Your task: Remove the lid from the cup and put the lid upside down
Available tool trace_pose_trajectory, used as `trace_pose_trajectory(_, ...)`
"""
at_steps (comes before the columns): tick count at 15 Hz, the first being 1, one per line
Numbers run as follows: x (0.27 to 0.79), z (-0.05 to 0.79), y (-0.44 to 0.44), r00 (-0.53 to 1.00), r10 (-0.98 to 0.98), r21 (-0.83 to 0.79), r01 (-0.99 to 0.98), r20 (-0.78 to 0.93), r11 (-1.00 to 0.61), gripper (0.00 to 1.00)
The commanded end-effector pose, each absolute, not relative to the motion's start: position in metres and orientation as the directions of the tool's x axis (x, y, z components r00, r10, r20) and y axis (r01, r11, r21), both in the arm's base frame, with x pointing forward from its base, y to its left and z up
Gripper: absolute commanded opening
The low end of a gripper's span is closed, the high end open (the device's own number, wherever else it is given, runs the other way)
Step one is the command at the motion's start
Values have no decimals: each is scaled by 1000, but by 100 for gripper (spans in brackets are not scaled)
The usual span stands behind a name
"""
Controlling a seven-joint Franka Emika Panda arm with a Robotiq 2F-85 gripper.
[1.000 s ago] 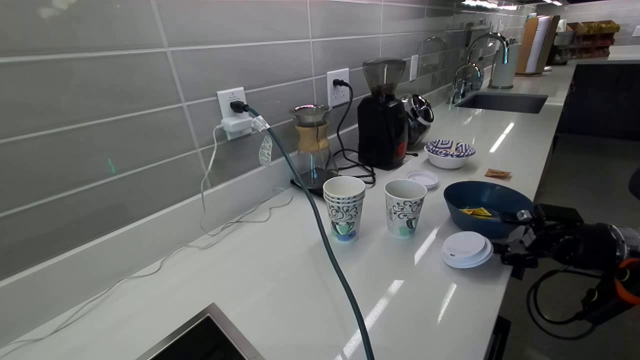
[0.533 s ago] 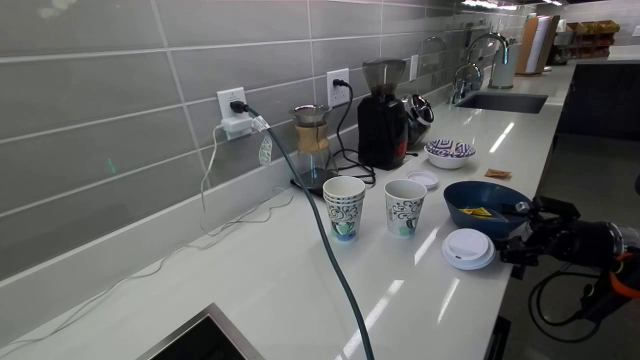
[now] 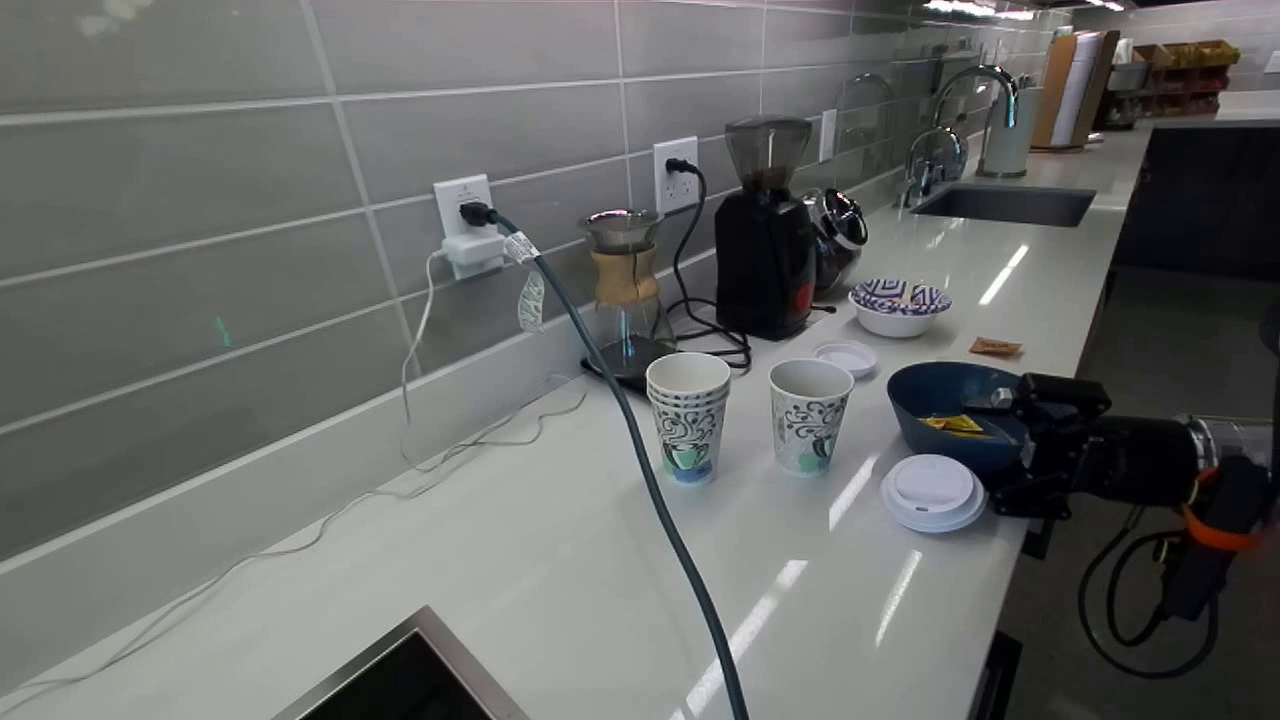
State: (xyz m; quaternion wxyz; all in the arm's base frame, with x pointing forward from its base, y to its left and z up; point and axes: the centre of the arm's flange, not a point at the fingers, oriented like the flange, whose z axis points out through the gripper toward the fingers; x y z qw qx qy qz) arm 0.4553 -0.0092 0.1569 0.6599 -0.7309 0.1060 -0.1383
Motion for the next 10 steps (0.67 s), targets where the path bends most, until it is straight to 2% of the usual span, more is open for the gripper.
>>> trace_pose_trajectory(1, 450, 151, 10, 923, -385, -967, -76, 23, -242, 100)
trace_pose_trajectory(10, 457, 165, 55, 867, -499, -855, -253, 8, -454, 100)
